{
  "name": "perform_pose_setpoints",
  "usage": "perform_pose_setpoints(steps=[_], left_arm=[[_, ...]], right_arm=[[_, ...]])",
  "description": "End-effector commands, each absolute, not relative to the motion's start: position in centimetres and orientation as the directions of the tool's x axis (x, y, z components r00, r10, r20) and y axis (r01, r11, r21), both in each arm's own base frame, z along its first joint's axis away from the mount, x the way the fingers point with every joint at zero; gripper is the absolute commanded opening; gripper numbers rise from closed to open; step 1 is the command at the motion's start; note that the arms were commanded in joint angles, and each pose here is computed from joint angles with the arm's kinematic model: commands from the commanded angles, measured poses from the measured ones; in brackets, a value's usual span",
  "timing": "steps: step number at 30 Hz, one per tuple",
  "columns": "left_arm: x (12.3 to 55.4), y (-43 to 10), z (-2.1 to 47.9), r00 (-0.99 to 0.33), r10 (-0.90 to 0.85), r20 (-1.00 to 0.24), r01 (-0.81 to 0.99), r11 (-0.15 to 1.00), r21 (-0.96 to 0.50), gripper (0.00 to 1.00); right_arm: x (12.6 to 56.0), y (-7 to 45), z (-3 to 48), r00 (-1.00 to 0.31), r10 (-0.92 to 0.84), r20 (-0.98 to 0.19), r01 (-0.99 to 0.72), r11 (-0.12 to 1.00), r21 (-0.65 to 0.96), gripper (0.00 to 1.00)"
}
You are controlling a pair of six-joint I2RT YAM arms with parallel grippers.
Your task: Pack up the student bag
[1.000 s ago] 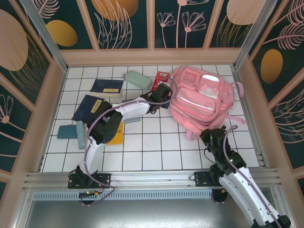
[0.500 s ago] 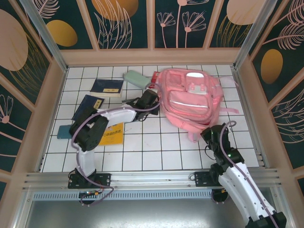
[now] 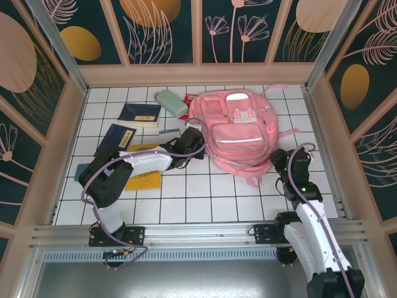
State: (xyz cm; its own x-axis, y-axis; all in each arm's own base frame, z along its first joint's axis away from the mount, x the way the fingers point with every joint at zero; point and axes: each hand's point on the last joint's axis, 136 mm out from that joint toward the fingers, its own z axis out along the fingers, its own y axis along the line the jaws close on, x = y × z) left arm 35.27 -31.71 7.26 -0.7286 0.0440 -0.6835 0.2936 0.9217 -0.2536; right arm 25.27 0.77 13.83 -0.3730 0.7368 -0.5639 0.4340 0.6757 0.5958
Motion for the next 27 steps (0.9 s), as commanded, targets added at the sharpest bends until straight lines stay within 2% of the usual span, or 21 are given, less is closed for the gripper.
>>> perform_pose_setpoints(steps=[1,8,14,19,27], left_arm=[[35.7,-33.0,7.6,-0.709,-0.001,-0.705,0.292,0.91,-0.295,0.0],[35.2,-33.3,7.3,-0.712,0.008,-0.702,0.311,0.9,-0.305,0.0],[34.9,-33.2,6.9,-0.716,0.016,-0.698,0.314,0.9,-0.302,0.0],[34.8,-33.1,6.8,-0.717,0.014,-0.697,0.314,0.899,-0.306,0.0],[34.5,-33.3,6.9,-0.717,0.022,-0.697,0.332,0.889,-0.314,0.0]], right_arm=[[24.1,3.2,14.1,-0.45,0.717,-0.532,0.365,0.691,0.624,0.61],[24.2,11.2,14.3,-0.573,0.693,-0.437,0.201,0.636,0.745,0.58],[24.1,16.6,13.4,-0.648,0.654,-0.391,0.191,0.636,0.748,0.57],[24.4,18.6,12.0,-0.674,0.656,-0.34,0.226,0.621,0.75,0.56],[26.3,19.1,12.0,-0.624,0.707,-0.332,0.252,0.585,0.771,0.56]])
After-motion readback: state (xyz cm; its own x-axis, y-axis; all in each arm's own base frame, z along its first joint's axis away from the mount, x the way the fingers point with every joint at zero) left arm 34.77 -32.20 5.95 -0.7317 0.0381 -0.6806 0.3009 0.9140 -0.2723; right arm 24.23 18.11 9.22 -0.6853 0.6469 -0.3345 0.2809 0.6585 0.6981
